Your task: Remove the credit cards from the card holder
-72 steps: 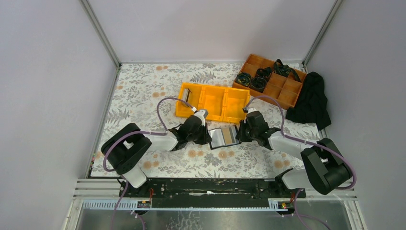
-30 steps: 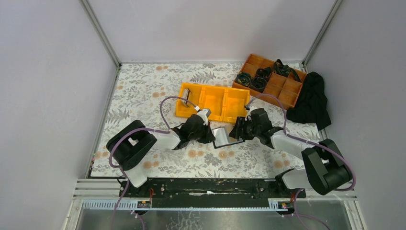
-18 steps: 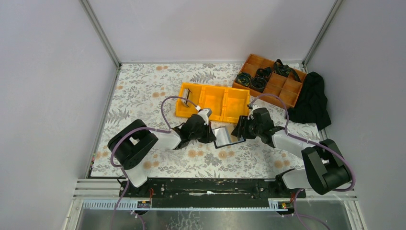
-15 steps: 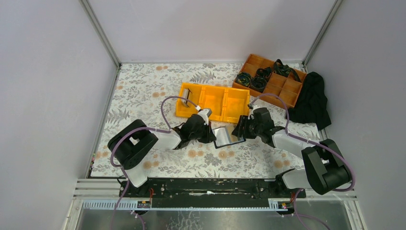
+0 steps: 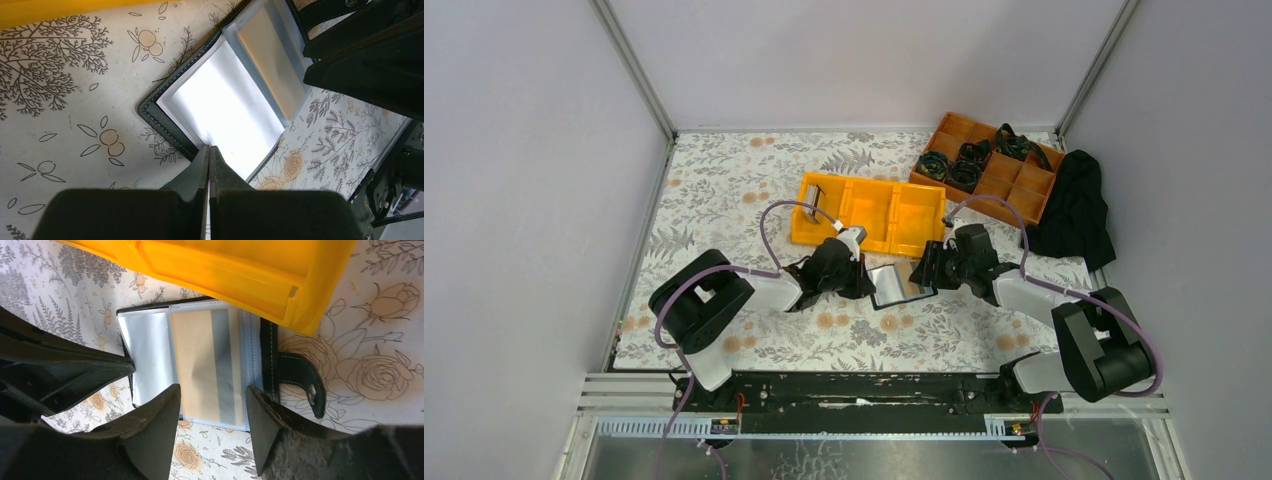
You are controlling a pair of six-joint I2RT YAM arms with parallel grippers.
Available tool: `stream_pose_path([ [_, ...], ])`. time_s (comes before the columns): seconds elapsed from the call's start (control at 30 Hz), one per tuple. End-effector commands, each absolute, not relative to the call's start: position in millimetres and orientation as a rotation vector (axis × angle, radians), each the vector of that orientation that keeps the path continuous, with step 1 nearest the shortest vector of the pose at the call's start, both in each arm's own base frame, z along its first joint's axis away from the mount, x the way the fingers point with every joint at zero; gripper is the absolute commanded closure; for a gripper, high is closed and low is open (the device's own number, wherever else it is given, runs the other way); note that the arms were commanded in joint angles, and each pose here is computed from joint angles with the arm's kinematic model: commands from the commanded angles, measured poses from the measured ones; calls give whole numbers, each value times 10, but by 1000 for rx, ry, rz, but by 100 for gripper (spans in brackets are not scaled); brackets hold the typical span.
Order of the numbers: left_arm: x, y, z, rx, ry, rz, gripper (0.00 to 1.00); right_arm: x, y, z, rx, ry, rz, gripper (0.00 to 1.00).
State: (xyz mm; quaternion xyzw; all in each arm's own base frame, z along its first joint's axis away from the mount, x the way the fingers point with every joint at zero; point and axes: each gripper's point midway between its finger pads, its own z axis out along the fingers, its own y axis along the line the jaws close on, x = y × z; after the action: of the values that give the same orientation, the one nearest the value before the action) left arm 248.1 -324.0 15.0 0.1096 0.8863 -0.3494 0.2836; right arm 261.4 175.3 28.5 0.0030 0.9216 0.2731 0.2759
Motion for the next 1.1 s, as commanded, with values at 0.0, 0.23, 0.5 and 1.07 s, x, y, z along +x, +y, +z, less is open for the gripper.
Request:
stream_pose_path([
  [0.0,2111,-2880,-434,355,2615,-762,100,2595,1945,395,-74,2452,885,41],
  [0.23,2121,-2908,-436,363,2615,-771,100,2528,2068,559,-121,2403,1006,41],
  [0.5,2108,-2899,-448,364,2620,-770,100,2476,2165,595,-127,2382,1109,41],
  [1.07,2083,-2893,-437,364,2615,-785,100,2392,2409,939,-213,2322,1196,41],
])
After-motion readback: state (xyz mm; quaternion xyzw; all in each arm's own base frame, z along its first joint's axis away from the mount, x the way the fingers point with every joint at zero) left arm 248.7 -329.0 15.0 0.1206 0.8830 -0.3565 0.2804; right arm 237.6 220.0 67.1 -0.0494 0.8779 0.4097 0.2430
